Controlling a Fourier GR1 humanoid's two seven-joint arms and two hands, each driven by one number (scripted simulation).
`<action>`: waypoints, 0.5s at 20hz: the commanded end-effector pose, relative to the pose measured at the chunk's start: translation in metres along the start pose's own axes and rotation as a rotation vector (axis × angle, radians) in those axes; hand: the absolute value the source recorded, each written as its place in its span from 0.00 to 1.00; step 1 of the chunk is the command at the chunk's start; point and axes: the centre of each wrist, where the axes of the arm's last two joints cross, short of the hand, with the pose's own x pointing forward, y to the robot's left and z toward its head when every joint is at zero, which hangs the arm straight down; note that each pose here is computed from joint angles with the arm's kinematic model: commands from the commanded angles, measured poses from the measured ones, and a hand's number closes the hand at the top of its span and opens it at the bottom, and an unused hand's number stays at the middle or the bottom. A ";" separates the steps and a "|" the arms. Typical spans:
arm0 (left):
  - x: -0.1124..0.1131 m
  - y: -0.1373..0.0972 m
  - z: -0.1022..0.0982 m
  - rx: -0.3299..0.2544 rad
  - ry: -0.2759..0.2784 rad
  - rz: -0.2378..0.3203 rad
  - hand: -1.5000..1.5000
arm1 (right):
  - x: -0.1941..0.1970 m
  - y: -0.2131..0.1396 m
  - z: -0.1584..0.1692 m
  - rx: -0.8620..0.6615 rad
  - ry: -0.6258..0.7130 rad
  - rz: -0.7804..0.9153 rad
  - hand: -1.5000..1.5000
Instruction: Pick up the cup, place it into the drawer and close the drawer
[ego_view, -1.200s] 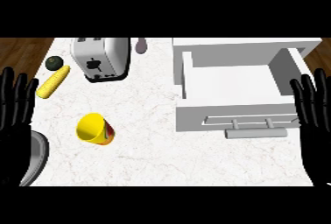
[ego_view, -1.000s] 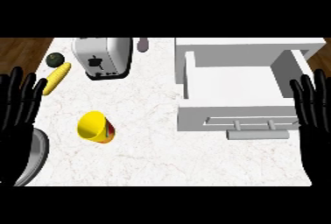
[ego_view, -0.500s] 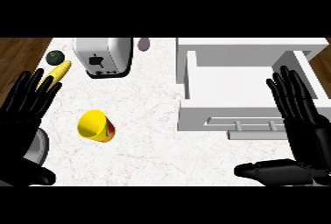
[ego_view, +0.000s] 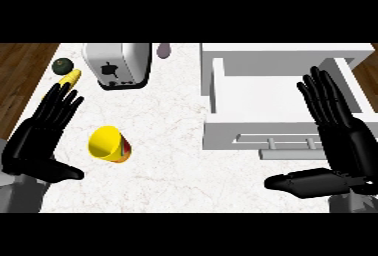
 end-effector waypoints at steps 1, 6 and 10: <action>-0.007 0.028 0.003 0.017 0.044 -0.028 0.00 | 0.002 -0.003 -0.011 -0.009 -0.013 0.003 0.00; -0.059 0.042 0.023 0.054 0.090 -0.040 0.00 | -0.005 -0.012 -0.020 0.004 -0.012 0.025 0.00; -0.078 0.052 0.017 0.092 0.118 -0.041 0.00 | 0.011 -0.024 -0.016 -0.007 -0.035 0.006 0.00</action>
